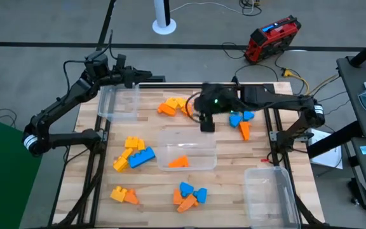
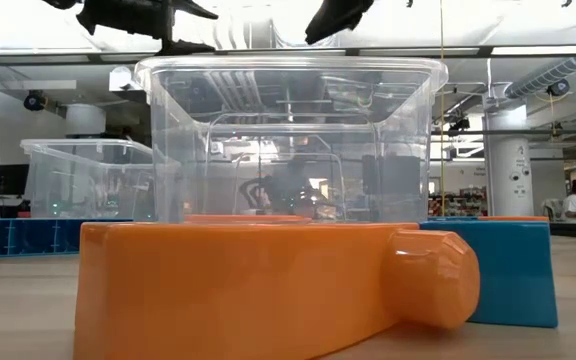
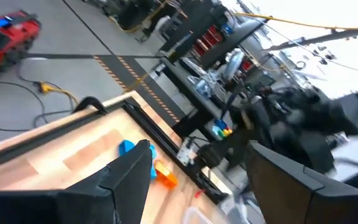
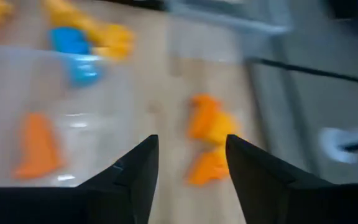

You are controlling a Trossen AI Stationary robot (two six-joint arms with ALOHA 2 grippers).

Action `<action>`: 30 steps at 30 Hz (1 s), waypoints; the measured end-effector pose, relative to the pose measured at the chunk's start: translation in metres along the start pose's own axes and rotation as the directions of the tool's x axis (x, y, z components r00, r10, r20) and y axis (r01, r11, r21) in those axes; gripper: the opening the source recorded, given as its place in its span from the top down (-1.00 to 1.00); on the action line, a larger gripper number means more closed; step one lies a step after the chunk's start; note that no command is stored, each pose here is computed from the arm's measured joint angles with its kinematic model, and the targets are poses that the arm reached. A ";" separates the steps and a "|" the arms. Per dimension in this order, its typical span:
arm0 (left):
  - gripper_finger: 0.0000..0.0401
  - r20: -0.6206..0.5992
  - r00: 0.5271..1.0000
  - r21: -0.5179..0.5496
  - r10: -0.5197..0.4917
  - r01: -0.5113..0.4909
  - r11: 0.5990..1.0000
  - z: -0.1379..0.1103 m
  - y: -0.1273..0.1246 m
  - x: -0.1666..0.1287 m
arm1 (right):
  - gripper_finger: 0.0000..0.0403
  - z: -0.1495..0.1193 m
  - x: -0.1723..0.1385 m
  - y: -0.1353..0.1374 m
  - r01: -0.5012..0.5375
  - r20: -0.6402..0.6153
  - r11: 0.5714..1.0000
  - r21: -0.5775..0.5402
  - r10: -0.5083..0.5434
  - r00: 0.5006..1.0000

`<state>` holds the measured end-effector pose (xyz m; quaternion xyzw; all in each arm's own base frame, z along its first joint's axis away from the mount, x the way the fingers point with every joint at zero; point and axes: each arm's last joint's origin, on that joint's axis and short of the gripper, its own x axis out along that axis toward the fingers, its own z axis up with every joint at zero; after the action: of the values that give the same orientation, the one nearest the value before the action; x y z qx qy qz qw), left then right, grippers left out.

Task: Sort blocks
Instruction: Put the yellow game piece into the top left transparent bin

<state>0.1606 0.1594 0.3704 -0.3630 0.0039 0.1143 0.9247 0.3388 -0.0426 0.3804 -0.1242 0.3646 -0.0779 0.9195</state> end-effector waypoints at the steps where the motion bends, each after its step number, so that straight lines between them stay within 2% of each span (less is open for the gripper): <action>1: -0.16 -0.006 1.000 -0.004 -0.008 0.008 1.000 0.000 -0.001 0.000 | 0.17 0.001 -0.003 -0.007 0.047 0.001 0.999 -0.001 -0.047 0.999; 5: -0.16 -0.020 1.000 -0.026 -0.019 0.018 0.999 -0.001 -0.002 -0.002 | 0.32 0.002 -0.010 -0.037 0.133 0.011 0.988 0.072 -0.134 0.991; 9: -0.16 -0.067 0.998 -0.086 -0.014 0.008 0.996 -0.006 -0.003 -0.005 | 0.48 -0.006 -0.011 -0.063 0.141 0.003 0.972 0.186 -0.144 0.990; 15: -0.16 -0.273 0.960 -0.275 -0.060 -0.018 0.961 -0.029 -0.008 -0.016 | 0.71 -0.016 -0.012 -0.087 0.148 -0.005 0.945 0.291 -0.153 0.988; 18: -0.16 -0.411 0.904 -0.394 -0.114 -0.063 0.917 -0.046 -0.013 -0.025 | 0.79 -0.019 -0.012 -0.094 0.166 -0.010 0.938 0.304 -0.171 0.985; 22: -0.16 -0.585 0.803 -0.478 -0.118 -0.224 0.849 -0.074 -0.023 -0.044 | 0.86 -0.021 -0.013 -0.103 0.187 0.001 0.929 0.318 -0.198 0.980; 25: -0.16 -0.693 0.718 -0.458 -0.062 -0.372 0.808 -0.093 -0.030 -0.061 | 0.86 -0.022 -0.013 -0.108 0.202 0.010 0.931 0.305 -0.215 0.976; 30: -0.16 -0.821 0.566 -0.326 0.070 -0.566 0.757 -0.117 -0.040 -0.088 | 0.86 -0.020 -0.014 -0.113 0.218 0.036 0.932 0.288 -0.238 0.971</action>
<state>0.0927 0.0342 0.3188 -0.6209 0.4321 0.1182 0.6432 0.3085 -0.1508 0.4076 -0.0360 0.3004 -0.2308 0.9248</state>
